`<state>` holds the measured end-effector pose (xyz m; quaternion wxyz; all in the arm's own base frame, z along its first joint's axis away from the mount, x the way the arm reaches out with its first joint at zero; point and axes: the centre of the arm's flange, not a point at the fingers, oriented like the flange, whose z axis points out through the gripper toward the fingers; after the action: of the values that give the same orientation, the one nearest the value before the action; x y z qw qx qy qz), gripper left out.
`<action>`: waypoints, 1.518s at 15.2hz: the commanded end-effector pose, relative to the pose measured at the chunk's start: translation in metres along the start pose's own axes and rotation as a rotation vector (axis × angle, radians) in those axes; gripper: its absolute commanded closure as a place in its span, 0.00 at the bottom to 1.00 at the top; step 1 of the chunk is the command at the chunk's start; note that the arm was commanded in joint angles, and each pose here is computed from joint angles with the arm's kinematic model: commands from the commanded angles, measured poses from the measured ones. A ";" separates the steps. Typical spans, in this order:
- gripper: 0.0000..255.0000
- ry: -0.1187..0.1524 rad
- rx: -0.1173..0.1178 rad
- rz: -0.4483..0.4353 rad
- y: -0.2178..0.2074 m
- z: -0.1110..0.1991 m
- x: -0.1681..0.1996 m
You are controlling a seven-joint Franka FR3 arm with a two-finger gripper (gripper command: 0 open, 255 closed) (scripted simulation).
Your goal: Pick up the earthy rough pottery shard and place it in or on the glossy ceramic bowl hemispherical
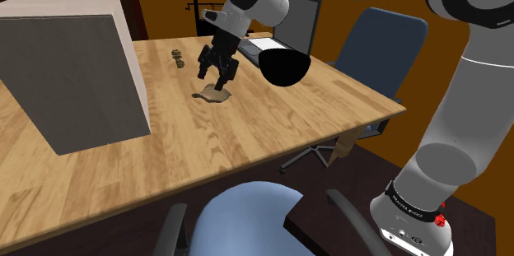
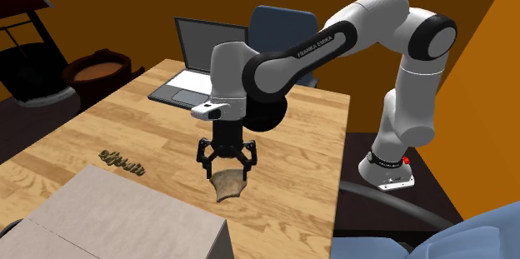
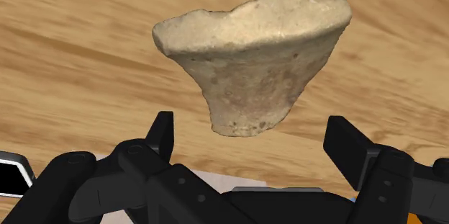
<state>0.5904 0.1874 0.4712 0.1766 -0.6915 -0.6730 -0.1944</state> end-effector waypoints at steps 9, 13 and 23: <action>0.00 0.005 0.015 -0.026 0.001 0.035 0.000; 0.00 0.005 0.015 -0.026 0.001 0.035 0.000; 1.00 0.005 0.015 -0.026 0.001 0.035 0.000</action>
<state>0.5920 0.2057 0.4419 0.1808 -0.6807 -0.6830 -0.1935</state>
